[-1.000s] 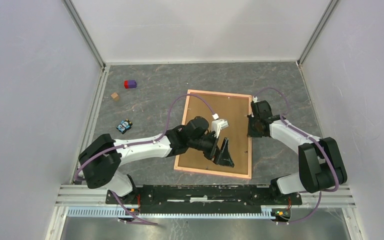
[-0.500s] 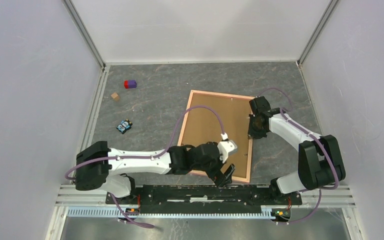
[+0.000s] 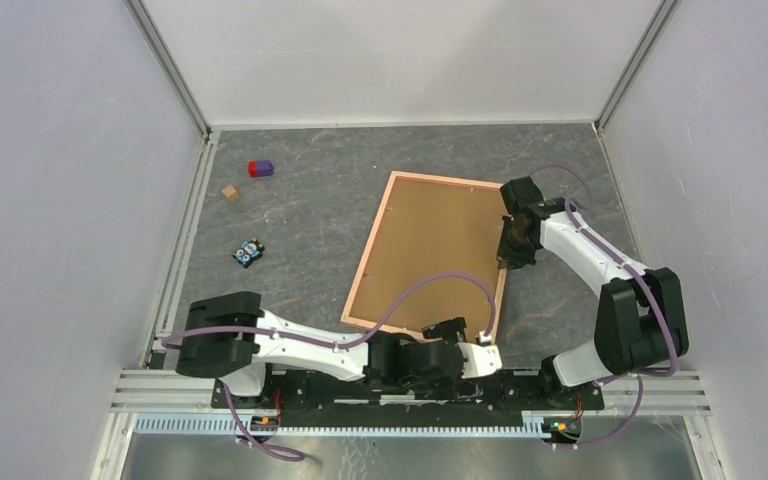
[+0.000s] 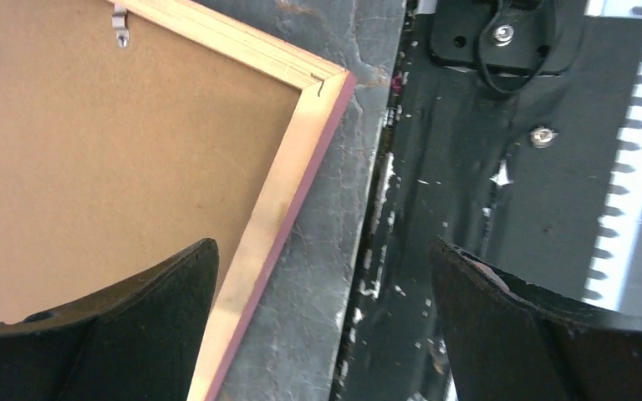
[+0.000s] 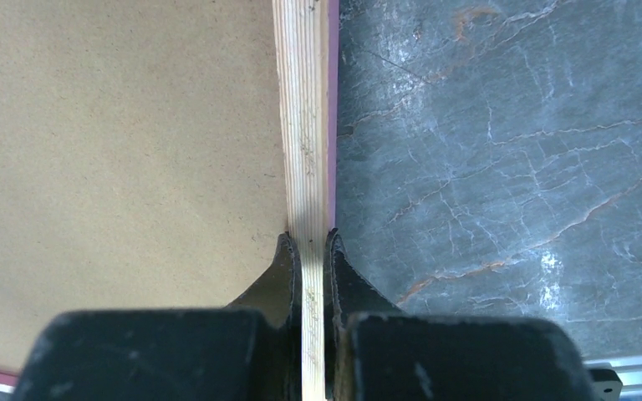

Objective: Put the photo into the frame

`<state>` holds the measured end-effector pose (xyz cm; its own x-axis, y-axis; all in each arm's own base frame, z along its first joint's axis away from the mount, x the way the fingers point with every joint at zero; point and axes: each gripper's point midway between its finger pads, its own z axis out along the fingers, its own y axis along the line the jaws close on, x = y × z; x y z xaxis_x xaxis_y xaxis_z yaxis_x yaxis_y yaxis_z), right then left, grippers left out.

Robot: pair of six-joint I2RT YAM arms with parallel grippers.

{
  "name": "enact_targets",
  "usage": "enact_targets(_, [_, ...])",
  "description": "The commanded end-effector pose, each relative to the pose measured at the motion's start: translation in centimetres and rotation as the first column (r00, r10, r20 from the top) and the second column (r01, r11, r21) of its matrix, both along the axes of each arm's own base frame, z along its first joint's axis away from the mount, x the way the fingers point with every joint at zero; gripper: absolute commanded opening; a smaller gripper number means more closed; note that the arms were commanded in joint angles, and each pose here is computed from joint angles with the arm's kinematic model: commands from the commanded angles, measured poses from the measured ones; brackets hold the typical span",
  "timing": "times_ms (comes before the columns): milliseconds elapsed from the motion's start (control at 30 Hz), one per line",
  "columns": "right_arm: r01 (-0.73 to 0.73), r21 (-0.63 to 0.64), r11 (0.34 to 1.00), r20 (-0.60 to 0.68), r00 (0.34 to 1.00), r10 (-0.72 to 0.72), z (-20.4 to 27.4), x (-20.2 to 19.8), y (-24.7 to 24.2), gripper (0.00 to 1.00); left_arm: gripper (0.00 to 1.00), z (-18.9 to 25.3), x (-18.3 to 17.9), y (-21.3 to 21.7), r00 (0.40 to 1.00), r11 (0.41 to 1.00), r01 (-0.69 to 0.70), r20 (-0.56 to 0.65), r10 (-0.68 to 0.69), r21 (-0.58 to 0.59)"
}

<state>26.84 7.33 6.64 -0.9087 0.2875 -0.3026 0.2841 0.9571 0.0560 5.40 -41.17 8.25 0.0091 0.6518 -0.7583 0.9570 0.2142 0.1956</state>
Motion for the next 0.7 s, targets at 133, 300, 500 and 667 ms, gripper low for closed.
enact_targets(133, [0.063,0.049,0.997,0.023,0.998,-0.064,2.8,1.0,0.7,0.0,0.98,2.7,4.7,-3.0,0.88,0.997,-0.009,0.473,0.042,-0.071])
enact_targets(300, [0.091,0.078,0.993,0.017,0.996,-0.093,3.1,0.8,1.1,0.0,0.95,2.3,5.4,-4.1,0.785,1.0,0.006,0.619,0.005,-0.015])
enact_targets(500, [0.137,0.13,0.982,0.011,0.99,-0.14,3.3,0.8,1.6,0.0,0.97,1.5,5.0,-4.8,0.77,0.999,0.043,0.637,-0.027,-0.009])
enact_targets(667, [0.149,0.166,0.975,0.015,0.988,-0.154,4.1,1.0,1.8,0.0,1.0,0.0,5.7,-5.2,0.745,0.999,0.003,0.666,-0.031,0.042])
